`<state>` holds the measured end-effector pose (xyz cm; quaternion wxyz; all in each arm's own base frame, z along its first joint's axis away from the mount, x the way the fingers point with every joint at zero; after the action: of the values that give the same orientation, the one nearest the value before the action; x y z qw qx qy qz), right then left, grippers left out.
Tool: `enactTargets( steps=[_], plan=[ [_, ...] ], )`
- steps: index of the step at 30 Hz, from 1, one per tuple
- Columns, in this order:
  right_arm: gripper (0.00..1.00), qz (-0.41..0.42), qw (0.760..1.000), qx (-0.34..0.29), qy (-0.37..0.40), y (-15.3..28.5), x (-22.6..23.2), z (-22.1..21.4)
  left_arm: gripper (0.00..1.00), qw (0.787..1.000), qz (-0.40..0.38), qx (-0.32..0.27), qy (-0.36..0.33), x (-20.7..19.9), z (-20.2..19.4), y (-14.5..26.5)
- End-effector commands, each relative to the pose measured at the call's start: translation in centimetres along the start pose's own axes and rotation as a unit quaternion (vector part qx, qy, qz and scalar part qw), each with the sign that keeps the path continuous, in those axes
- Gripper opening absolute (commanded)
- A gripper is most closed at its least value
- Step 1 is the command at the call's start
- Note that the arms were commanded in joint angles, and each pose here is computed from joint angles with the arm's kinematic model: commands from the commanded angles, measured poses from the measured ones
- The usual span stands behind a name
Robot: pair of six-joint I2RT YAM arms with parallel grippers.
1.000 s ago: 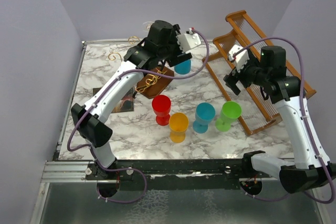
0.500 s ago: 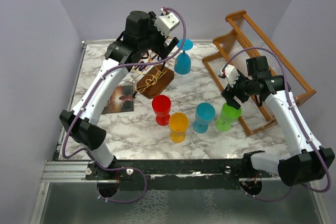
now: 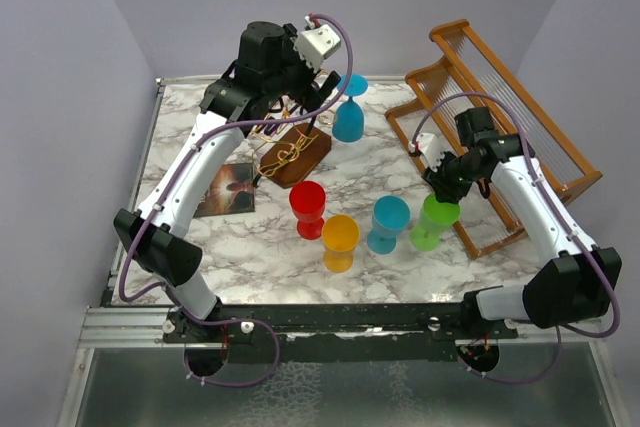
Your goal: Place the wine glass upside down on the wine glass rack
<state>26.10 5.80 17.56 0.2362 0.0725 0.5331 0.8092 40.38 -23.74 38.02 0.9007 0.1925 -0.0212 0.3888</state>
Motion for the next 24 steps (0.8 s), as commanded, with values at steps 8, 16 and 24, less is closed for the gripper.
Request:
enactTargets(
  steps=[8,16,24],
  plan=[
    [0.02,0.009,0.999,-0.048,0.022,1.3,-2.1,3.6,0.99,0.999,0.037,-0.035,0.014,1.5,2.2,1.7],
    [0.01,-0.066,0.991,-0.116,0.032,5.7,-6.5,9.1,0.99,0.995,0.078,-0.061,0.031,3.3,3.6,3.1],
    [0.01,-0.18,0.959,-0.217,0.037,12.6,-10.5,14.8,0.99,0.989,0.087,-0.101,0.071,4.1,5.8,4.3]
  ],
)
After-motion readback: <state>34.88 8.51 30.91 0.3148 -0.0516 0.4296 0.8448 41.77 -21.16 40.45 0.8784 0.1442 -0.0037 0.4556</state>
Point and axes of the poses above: each gripper's point midway between its finger pads, its own y axis back along the fingers, its own x axis along the line the jaws close on, z = x × y, the point moved 2 cm from there along y, back along the fingers, and after that the axes turned 5 degrees about y, right-handed, at the moved point
